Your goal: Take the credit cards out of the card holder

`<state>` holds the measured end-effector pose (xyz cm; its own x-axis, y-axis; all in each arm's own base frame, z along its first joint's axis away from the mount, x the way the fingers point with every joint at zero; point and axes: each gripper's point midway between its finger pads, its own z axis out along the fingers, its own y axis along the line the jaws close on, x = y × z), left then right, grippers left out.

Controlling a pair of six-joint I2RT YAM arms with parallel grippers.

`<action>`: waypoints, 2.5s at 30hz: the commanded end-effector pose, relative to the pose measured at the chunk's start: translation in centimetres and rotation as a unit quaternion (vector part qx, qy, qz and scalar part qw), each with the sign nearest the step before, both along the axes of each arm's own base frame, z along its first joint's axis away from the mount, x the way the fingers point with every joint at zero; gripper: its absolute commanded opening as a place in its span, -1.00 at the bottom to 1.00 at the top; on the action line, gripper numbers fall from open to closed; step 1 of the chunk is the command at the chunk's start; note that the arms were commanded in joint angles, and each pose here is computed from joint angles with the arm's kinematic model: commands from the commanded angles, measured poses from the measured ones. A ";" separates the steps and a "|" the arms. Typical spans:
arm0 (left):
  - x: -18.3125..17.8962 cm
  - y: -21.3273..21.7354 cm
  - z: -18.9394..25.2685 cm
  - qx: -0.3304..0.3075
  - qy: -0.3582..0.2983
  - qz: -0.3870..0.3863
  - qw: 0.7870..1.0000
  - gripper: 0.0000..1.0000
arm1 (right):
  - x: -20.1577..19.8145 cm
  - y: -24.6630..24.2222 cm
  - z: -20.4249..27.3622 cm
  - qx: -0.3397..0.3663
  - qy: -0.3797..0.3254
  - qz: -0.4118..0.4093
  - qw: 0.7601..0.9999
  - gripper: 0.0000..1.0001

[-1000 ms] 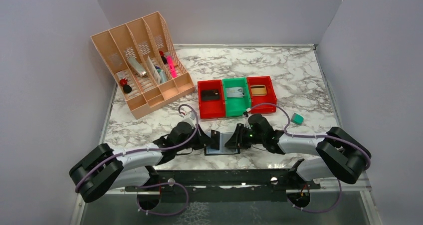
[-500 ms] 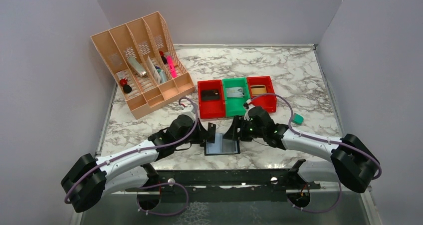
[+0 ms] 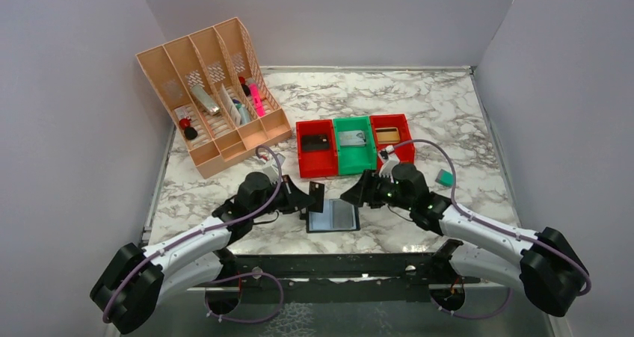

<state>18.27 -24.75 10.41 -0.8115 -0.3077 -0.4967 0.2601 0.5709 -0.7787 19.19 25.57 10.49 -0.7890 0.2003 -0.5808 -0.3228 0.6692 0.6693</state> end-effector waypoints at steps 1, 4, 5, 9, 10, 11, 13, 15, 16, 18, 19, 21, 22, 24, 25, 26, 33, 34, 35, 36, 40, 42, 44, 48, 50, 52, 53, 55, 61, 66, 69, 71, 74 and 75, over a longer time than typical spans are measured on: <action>-1.1 -1.9 3.8 -0.082 -0.026 -0.055 0.995 -1.00 | -1.4 2.1 1.7 0.089 0.014 0.072 0.993 0.34; -1.3 -2.1 4.9 -0.097 -0.037 -0.065 0.992 -1.00 | -2.3 3.3 2.4 0.128 0.024 0.109 0.986 0.29; -1.4 -2.0 5.1 -0.101 -0.038 -0.063 0.992 -1.00 | -2.4 3.7 2.5 0.135 0.027 0.118 0.983 0.26; -1.4 -1.9 4.9 -0.114 -0.025 -0.052 0.992 -1.00 | -2.4 4.7 2.8 0.162 0.032 0.138 0.977 0.15; -1.5 -1.9 4.8 -0.116 -0.021 -0.051 0.992 -1.00 | -2.4 4.9 3.2 0.169 0.023 0.145 0.975 0.14; -1.5 -1.9 4.8 -0.120 -0.018 -0.050 0.991 -1.00 | -2.3 5.0 3.4 0.172 0.020 0.147 0.974 0.14; -1.6 -1.9 5.0 -0.129 -0.020 -0.050 0.990 -1.00 | -2.0 5.1 3.4 0.170 0.031 0.136 0.975 0.14; -1.6 -1.9 5.2 -0.133 -0.022 -0.049 0.990 -1.00 | -1.6 5.1 3.5 0.171 0.032 0.127 0.976 0.14; -1.5 -1.9 5.3 -0.137 -0.022 -0.047 0.989 -1.00 | -1.5 5.1 3.4 0.172 0.032 0.124 0.977 0.13; -1.6 -2.0 5.6 -0.148 -0.020 -0.049 0.988 -1.00 | -1.5 5.4 3.3 0.176 0.033 0.129 0.975 0.10; -1.7 -2.1 5.7 -0.153 -0.019 -0.052 0.987 -1.00 | -1.4 5.6 3.2 0.176 0.036 0.131 0.975 0.08; -2.0 -2.4 6.0 -0.161 -0.021 -0.065 0.985 -1.00 | -1.2 5.9 2.9 0.178 0.044 0.136 0.974 0.00; -2.1 -2.5 6.0 -0.161 -0.020 -0.068 0.984 -1.00 | -1.4 6.1 3.0 0.187 0.047 0.142 0.971 -0.05; -2.2 -2.6 5.8 -0.160 -0.017 -0.076 0.984 -1.00 | -1.4 6.3 3.6 0.210 0.043 0.143 0.966 -0.13; -2.3 -2.7 5.7 -0.160 -0.014 -0.078 0.984 -1.00 | -1.2 6.2 3.8 0.217 0.038 0.136 0.966 -0.16; -2.3 -2.6 5.5 -0.160 -0.009 -0.076 0.984 -1.00 | -1.1 6.2 3.9 0.219 0.036 0.131 0.966 -0.19; -2.0 -1.9 4.6 -0.164 0.001 -0.043 0.986 -1.00 | -1.1 6.1 4.4 0.215 0.034 0.132 0.967 -0.33; -2.0 -2.0 4.7 -0.163 0.000 -0.045 0.986 -1.00 | -1.1 6.0 4.4 0.216 0.038 0.128 0.967 -0.33; -2.0 -2.1 4.7 -0.162 0.000 -0.049 0.986 -1.00 | -1.2 5.9 4.6 0.219 0.040 0.125 0.967 -0.33; -2.0 -2.2 4.7 -0.161 0.000 -0.054 0.985 -1.00 | -1.2 5.8 4.6 0.219 0.044 0.123 0.967 -0.34; -2.0 -2.3 4.4 -0.157 0.006 -0.055 0.986 -1.00 | -1.7 5.7 5.5 0.228 0.045 0.129 0.964 -0.42; -1.9 -2.2 4.4 -0.158 0.006 -0.052 0.986 -1.00 | -2.1 5.7 5.6 0.229 0.051 0.136 0.963 -0.43; -1.9 -2.3 4.7 -0.160 0.001 -0.052 0.986 -1.00 | -2.4 5.6 5.3 0.228 0.059 0.137 0.962 -0.41; -1.8 -2.3 5.1 -0.163 -0.005 -0.053 0.985 -1.00 | -2.8 5.3 4.6 0.232 0.078 0.133 0.961 -0.32; -1.8 -2.3 5.3 -0.164 -0.007 -0.053 0.985 -1.00 | -3.2 5.3 4.7 0.235 0.081 0.141 0.958 -0.32; -1.8 -2.3 5.3 -0.165 -0.008 -0.053 0.985 -1.00 | -3.4 5.2 4.6 0.237 0.083 0.143 0.957 -0.39; -1.8 -2.3 5.4 -0.166 -0.009 -0.053 0.985 -1.00 | -3.4 5.2 4.5 0.237 0.084 0.141 0.957 -0.43; -1.5 -2.4 5.7 -0.165 -0.017 -0.051 0.985 -1.00 | -3.4 5.1 4.4 0.237 0.086 0.134 0.958 -0.49; -1.7 -3.0 5.7 -0.157 -0.020 -0.076 0.984 -1.00 | -3.1 5.2 5.1 0.244 0.077 0.135 0.957 -0.66; -2.3 -2.6 5.3 -0.159 -0.017 -0.076 0.984 -1.00 | -2.7 5.2 5.3 0.243 0.068 0.126 0.959 -0.75; -2.3 -2.5 5.6 -0.162 -0.021 -0.077 0.983 -1.00 | -2.5 5.2 5.3 0.241 0.067 0.122 0.960 -0.60; -2.5 -2.6 5.7 -0.163 -0.019 -0.084 0.983 -1.00 | -2.4 5.3 5.6 0.248 0.067 0.119 0.959 -0.47; -2.9 -2.9 6.3 -0.167 -0.020 -0.101 0.980 -1.00 | -2.0 5.6 6.5 0.267 0.064 0.119 0.954 -0.43; -2.9 -3.0 6.4 -0.168 -0.022 -0.103 0.980 -1.00 | -1.9 5.7 6.6 0.271 0.065 0.118 0.953 -0.45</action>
